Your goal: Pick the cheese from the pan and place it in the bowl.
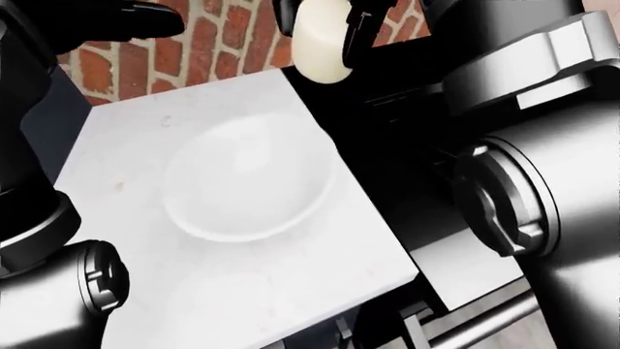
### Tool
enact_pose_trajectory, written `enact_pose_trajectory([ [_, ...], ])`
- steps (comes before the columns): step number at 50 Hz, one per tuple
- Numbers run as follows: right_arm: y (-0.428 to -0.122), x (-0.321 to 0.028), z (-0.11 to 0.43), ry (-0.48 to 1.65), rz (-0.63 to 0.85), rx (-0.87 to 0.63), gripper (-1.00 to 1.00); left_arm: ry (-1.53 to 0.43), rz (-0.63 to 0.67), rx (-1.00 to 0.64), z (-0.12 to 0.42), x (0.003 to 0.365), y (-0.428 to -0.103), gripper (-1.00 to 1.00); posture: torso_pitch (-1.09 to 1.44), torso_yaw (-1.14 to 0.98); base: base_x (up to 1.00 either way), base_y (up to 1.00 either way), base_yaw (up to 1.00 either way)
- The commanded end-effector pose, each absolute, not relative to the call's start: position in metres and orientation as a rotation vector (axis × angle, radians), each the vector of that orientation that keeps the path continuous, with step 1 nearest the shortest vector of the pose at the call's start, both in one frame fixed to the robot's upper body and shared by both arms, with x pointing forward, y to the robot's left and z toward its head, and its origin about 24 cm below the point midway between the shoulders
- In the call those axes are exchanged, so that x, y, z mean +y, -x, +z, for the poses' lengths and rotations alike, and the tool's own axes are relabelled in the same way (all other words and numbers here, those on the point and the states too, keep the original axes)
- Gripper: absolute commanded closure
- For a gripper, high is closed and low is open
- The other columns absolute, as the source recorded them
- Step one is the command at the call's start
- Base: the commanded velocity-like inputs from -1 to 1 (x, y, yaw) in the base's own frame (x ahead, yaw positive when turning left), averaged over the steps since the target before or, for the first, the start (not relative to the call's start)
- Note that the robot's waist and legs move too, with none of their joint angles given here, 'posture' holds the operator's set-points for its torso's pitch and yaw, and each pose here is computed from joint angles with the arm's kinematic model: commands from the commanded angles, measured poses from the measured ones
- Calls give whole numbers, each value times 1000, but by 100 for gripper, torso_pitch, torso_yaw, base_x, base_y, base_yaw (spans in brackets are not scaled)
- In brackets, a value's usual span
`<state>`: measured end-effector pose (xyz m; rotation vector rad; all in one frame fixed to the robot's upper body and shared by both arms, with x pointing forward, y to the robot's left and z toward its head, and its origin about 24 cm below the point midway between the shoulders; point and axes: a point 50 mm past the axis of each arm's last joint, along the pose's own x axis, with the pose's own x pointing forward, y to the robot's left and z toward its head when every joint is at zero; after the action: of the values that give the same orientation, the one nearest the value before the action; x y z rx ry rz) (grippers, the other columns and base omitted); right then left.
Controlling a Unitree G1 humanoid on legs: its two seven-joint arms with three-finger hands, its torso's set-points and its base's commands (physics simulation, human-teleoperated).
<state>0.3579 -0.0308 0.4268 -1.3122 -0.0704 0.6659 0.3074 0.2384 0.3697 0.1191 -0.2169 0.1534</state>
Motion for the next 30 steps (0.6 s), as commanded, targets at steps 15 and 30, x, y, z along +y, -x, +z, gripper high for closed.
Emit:
enact_pose_trajectory([
  [15, -343, -1, 436, 1321, 697, -206, 100, -138, 180, -332, 400, 243, -294, -100, 0, 0, 0, 0, 0],
  [30, -336, 27, 413, 1351, 799, -213, 100, -137, 177, -331, 398, 242, -293, -100, 0, 0, 0, 0, 0],
])
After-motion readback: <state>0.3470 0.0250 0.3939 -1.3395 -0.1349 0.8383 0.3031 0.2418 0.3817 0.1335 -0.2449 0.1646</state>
